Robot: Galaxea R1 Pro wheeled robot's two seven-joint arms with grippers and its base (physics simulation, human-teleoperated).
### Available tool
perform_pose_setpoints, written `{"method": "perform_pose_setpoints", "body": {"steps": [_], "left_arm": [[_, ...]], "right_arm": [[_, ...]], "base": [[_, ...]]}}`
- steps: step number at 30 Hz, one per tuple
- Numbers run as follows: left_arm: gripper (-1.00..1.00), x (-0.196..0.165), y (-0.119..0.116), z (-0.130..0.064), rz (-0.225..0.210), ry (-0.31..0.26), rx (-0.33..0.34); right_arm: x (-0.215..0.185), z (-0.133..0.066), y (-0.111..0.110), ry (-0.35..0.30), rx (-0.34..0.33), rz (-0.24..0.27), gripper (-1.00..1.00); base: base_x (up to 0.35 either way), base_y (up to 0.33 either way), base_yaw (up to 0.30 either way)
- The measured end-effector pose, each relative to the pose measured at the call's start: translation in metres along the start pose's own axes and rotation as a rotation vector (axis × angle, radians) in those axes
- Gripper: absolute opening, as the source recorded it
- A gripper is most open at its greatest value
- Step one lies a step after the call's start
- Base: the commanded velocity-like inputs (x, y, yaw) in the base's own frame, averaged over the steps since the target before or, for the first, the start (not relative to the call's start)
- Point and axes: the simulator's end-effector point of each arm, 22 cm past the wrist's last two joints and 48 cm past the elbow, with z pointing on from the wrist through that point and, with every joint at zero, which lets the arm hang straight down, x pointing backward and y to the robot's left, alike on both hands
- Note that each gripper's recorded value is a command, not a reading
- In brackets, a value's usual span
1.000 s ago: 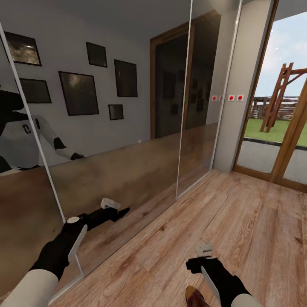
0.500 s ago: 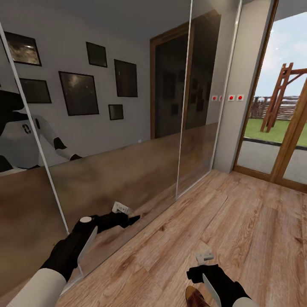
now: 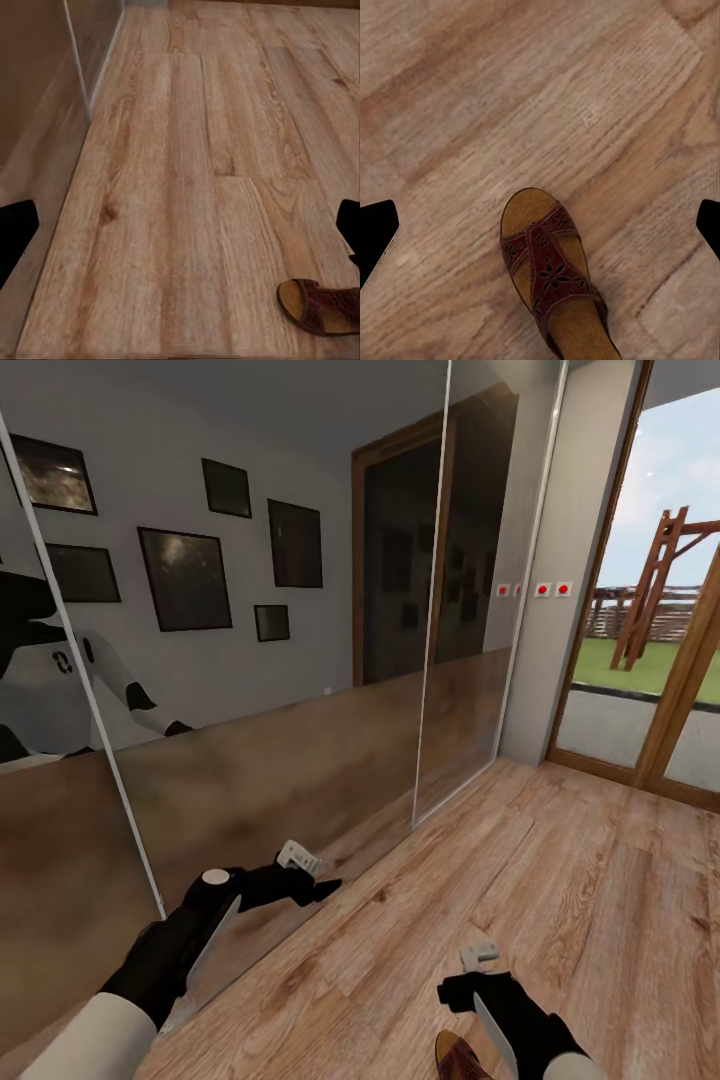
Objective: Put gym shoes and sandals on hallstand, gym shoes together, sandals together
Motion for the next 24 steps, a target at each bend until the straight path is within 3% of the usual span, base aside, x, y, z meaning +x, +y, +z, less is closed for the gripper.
{"method": "perform_pose_setpoints", "body": {"steps": [6, 23, 24], "left_arm": [[1.0, 0.007, 0.021, -0.011, 0.001, 0.015, -0.034], [1.0, 0.014, 0.023, -0.013, -0.024, 0.053, -0.038], [1.0, 0.014, 0.023, -0.013, -0.024, 0.053, -0.038]], "right_arm": [[-0.015, -0.004, 0.002, -0.032, -0.003, -0.003, 1.0], [-0.058, -0.017, 0.002, -0.127, -0.002, -0.001, 1.0], [-0.074, -0.023, 0.002, -0.163, -0.002, 0.0, 1.0]], "base": [[0.0, 0.0, 0.0], [0.0, 0.0, -0.031], [0.0, 0.0, -0.216]]}}
